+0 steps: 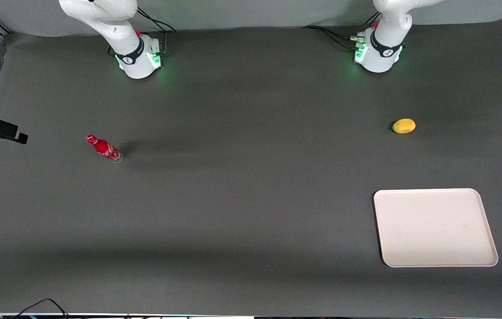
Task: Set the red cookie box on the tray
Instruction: 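Lift the cookie box with the left gripper and carry it toward the tray, then lower the held cookie box onto the white tray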
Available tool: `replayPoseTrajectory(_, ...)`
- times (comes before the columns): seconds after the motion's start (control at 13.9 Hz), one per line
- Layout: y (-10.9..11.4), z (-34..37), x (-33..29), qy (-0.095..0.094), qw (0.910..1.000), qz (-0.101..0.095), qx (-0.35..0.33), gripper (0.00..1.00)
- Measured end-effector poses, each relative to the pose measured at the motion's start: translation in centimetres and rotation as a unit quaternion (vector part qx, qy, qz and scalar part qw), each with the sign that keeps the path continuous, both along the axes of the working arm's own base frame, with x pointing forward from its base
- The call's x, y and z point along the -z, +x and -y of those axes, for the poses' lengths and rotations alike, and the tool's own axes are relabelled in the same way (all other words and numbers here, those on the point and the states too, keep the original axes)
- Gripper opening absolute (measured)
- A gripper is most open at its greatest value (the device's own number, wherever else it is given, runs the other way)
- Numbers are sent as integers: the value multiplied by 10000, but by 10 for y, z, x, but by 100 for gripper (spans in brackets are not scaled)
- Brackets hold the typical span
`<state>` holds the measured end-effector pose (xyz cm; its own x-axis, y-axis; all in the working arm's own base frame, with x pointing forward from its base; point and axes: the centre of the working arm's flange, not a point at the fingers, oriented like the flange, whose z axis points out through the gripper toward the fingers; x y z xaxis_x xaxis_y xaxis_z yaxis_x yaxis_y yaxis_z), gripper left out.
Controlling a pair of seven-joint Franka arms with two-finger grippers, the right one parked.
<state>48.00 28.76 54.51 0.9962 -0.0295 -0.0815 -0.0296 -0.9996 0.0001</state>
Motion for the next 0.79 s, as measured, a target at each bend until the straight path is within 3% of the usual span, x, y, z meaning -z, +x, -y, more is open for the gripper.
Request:
replayPoseTrajectory(0.43,63,24,60,252,9995,42,-178,6)
replayPoseTrajectory(0.79,131,44,97,228,9988,79,-416,6)
